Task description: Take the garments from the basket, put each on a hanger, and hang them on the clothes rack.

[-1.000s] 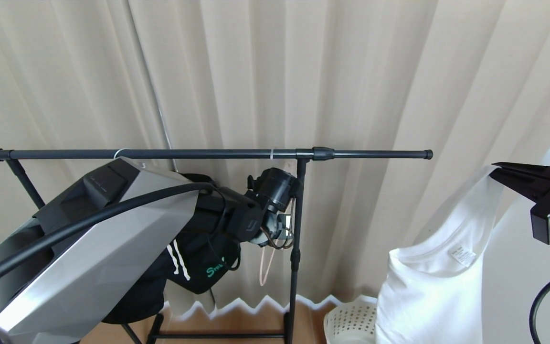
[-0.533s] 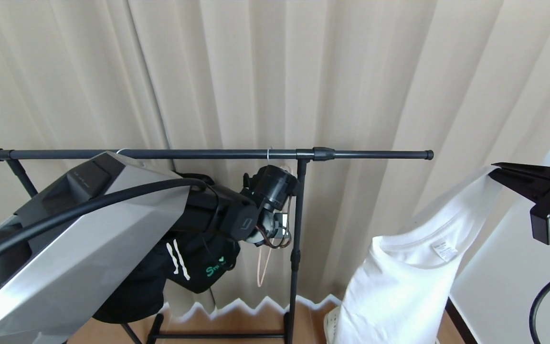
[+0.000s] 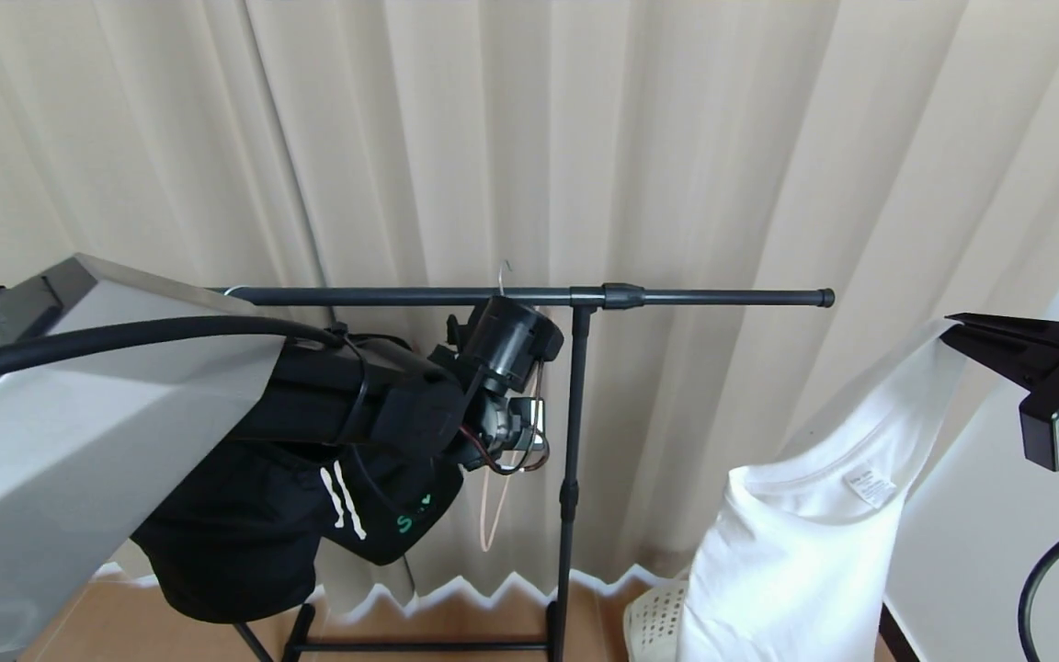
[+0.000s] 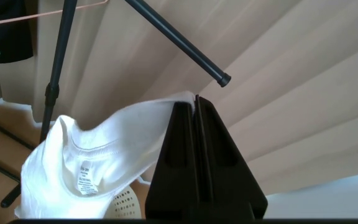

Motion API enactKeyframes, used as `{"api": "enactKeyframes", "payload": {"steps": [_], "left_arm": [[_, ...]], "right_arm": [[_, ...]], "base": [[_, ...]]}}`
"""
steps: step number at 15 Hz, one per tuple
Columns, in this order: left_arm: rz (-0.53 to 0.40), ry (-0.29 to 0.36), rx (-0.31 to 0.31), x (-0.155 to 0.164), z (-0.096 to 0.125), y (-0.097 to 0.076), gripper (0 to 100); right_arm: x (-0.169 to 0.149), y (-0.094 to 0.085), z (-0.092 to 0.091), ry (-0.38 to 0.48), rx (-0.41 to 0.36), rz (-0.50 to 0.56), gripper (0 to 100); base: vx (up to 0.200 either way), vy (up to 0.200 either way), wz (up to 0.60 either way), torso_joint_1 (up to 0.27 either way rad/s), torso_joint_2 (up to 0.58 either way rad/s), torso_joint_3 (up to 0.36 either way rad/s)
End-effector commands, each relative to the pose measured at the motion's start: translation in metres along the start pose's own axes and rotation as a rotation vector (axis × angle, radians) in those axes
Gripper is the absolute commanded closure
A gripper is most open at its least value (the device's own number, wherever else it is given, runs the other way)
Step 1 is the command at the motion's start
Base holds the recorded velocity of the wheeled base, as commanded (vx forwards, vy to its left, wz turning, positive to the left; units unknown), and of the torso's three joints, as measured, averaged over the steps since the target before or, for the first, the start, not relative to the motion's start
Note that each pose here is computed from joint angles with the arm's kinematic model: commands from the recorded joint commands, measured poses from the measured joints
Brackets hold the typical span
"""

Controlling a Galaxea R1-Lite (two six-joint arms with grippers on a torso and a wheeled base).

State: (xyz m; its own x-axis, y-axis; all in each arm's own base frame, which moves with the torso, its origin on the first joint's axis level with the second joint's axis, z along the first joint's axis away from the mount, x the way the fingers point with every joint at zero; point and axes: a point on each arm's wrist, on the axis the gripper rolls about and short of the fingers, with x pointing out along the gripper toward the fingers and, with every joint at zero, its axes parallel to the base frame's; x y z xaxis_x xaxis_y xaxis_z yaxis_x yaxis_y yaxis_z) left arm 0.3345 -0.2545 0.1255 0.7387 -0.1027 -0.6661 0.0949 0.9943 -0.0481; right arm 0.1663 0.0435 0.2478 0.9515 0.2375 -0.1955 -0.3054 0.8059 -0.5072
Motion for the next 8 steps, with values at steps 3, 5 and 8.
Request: {"api": "enactKeyframes", "payload": {"steps": [3, 5, 8], "left_arm": [[-0.01, -0.005, 0.006, -0.021, -0.002, 0.005, 100], [-0.012, -0.007, 0.007, -0.027, -0.005, 0.008, 100], [-0.023, -0.025, 0.018, -0.035, -0.012, 0.014, 100]], "right_arm": [[0.0, 0.002, -0.001, 0.004, -0.002, 0.008, 100], [0.0, 0.003, -0.001, 0.002, -0.003, 0.011, 100], [0.0, 0.004, -0.002, 0.004, -0.003, 0.013, 100]], "base": [[0.0, 0.0, 0.0, 0.0, 0.0, 0.0], [0.0, 0.0, 0.0, 0.0, 0.0, 0.0], [0.0, 0.0, 0.0, 0.0, 0.0, 0.0]]}}
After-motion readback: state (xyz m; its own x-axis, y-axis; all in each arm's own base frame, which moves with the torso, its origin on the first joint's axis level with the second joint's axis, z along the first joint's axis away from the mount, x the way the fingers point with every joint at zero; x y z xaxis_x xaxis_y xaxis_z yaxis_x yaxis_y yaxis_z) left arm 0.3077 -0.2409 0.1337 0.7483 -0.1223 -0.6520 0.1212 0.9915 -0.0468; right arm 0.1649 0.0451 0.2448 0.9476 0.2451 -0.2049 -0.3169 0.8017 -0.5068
